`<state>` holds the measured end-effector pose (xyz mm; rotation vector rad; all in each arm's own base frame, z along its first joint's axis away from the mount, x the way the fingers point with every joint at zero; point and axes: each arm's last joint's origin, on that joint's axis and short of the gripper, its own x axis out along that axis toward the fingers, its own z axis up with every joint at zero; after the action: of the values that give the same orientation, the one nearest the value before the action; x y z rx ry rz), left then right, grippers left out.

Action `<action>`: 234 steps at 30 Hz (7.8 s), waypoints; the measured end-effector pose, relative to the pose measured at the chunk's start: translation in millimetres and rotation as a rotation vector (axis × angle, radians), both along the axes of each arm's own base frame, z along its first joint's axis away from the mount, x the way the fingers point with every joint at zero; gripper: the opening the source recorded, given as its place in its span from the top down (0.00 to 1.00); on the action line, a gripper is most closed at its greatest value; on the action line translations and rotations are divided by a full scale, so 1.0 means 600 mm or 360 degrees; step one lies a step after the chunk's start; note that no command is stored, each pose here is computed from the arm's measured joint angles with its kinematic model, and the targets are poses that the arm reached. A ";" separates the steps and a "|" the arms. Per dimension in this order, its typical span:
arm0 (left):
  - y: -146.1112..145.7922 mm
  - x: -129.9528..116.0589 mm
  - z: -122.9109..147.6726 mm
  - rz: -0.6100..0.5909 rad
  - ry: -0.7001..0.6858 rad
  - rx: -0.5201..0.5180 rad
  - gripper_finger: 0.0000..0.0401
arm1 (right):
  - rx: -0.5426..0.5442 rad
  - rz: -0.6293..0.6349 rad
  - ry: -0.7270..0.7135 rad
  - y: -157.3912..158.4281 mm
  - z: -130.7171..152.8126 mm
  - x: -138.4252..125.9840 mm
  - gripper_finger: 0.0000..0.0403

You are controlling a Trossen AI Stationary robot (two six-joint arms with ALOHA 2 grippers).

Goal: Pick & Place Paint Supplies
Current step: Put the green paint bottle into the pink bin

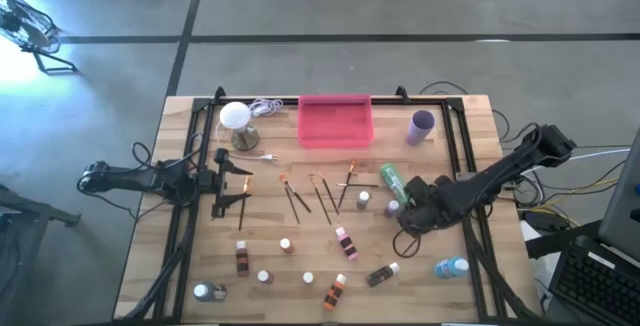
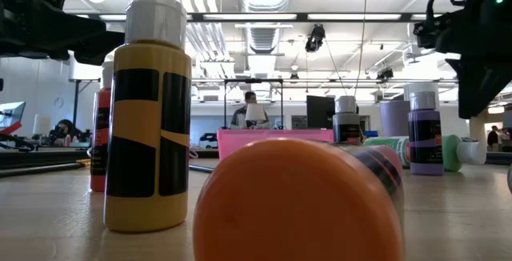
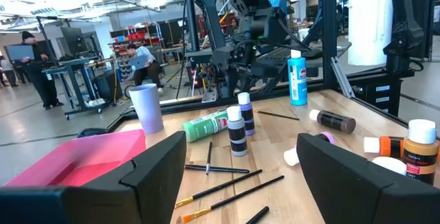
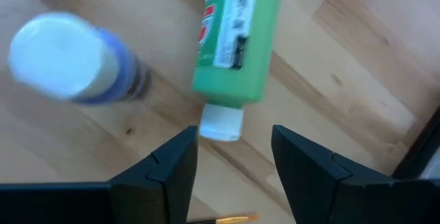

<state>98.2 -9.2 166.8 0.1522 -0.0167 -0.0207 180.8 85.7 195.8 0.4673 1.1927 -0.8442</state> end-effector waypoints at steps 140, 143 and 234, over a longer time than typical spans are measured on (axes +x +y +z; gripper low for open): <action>0.000 0.000 0.000 0.0000 -0.0001 0.0000 0.30 | -0.0693 0.1670 0.1483 -0.409 0.175 0.252 0.72; 0.000 0.000 0.000 0.0000 -0.0001 0.0000 0.30 | -0.0646 0.1723 0.1529 -0.422 0.162 0.260 0.72; 0.000 0.000 0.000 0.0000 -0.0001 -0.0001 0.30 | -0.0450 0.1960 0.1961 -0.525 0.077 0.280 0.59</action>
<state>98.2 -9.3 166.9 0.1518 -0.0170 -0.0208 349.0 -229.4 242.2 -1.1430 2.0192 -0.0899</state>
